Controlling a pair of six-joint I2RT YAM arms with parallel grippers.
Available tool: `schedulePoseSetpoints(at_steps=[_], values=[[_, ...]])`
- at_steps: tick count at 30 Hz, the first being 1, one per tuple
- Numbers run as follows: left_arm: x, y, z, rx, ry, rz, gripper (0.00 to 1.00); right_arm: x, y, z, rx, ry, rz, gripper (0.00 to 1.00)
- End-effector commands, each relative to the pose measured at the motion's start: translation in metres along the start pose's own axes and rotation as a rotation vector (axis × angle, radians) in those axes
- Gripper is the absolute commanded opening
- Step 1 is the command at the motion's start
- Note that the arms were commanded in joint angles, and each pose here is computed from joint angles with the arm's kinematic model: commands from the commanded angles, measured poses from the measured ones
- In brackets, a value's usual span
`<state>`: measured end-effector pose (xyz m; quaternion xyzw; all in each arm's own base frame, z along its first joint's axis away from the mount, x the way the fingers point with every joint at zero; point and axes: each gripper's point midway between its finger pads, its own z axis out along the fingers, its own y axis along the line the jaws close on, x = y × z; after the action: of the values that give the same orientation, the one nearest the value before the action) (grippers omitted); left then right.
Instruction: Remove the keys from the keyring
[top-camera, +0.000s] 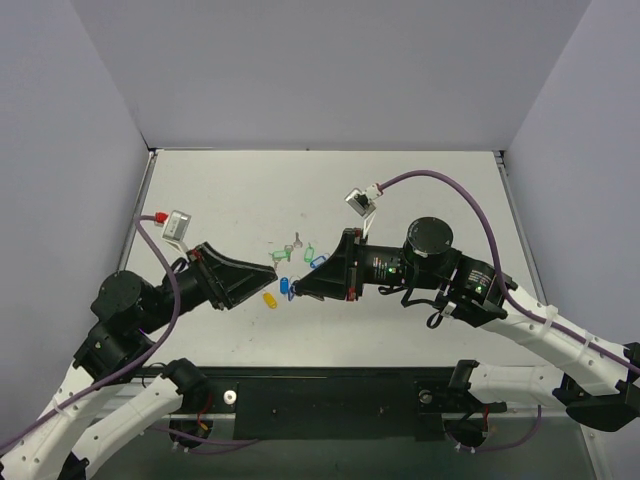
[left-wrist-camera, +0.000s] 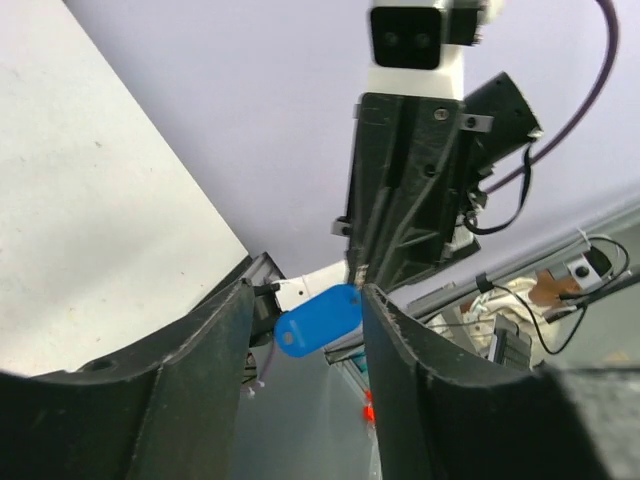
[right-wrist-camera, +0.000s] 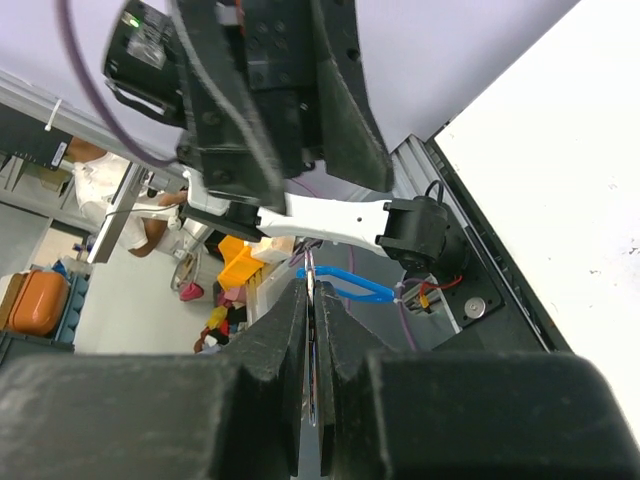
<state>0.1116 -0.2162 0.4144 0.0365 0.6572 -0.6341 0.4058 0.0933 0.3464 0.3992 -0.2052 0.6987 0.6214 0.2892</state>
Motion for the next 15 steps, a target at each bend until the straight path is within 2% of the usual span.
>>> schedulePoseSetpoints(at_steps=[1,7,11,15], values=[[-0.024,-0.011,-0.003,0.101,-0.18,-0.104,0.54,-0.025,0.024,-0.007,-0.067,-0.096,-0.037,0.0],[-0.018,-0.008,-0.008,0.114,-0.18,-0.118,0.54,-0.026,0.025,-0.002,-0.081,-0.104,-0.033,0.0],[-0.023,-0.025,-0.011,0.197,-0.196,-0.094,0.54,-0.027,0.024,-0.001,-0.084,-0.106,-0.028,0.0],[-0.017,-0.033,-0.008,0.258,-0.158,-0.075,0.53,-0.027,0.023,0.003,-0.082,-0.105,-0.018,0.0]])
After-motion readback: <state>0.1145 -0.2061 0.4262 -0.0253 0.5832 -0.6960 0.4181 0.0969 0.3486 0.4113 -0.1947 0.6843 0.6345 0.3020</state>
